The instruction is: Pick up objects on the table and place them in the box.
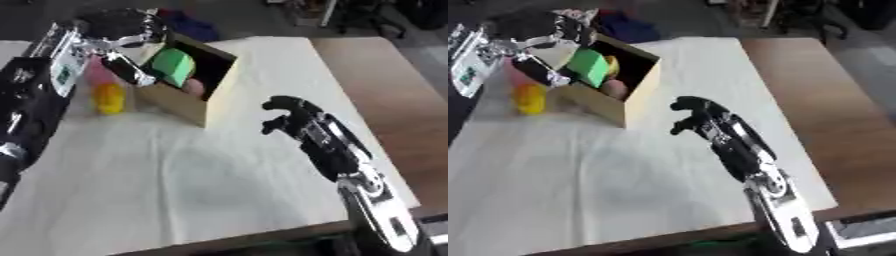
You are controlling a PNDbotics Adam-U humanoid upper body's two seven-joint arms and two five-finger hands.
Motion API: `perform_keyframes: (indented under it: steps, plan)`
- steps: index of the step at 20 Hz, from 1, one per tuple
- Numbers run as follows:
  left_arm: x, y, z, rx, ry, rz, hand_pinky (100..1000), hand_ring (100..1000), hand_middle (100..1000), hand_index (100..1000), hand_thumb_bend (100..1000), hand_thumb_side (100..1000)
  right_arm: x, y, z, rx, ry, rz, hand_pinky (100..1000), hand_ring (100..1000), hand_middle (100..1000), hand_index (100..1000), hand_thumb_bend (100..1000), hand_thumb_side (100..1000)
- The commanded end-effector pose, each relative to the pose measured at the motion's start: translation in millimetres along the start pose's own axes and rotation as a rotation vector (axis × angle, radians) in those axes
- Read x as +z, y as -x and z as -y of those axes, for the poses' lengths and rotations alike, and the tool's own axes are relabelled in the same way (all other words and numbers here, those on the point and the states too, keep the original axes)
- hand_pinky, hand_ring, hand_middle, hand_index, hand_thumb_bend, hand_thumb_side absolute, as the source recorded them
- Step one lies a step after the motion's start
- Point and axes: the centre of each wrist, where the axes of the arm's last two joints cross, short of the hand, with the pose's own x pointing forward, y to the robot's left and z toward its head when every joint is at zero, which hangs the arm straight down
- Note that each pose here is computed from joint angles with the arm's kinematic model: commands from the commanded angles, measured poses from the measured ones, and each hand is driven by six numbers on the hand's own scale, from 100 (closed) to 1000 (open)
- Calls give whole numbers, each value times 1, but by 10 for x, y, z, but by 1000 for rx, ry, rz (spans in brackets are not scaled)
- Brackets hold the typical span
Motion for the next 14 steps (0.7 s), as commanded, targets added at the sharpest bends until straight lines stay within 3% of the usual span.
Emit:
perform_keyframes:
  steps: [1,6,11,14]
  plan:
    - [12,52,-60,-45,-50,-32,802,759,836,913,373,274,-47,-56,4,7,-13,24,837,631,787,847,100,685]
    - [78,106,-16,-50,-44,-55,822,785,889,960,460,265,-36,-51,10,9,-11,20,838,631,788,846,100,685]
    - [228,205,-104,-36,-36,-28,810,745,829,910,370,259,-19,-50,34,16,-2,17,838,631,788,847,100,685]
    - [414,329,-273,-20,-18,-21,806,731,797,882,330,255,3,-48,59,24,8,12,838,631,788,847,100,685]
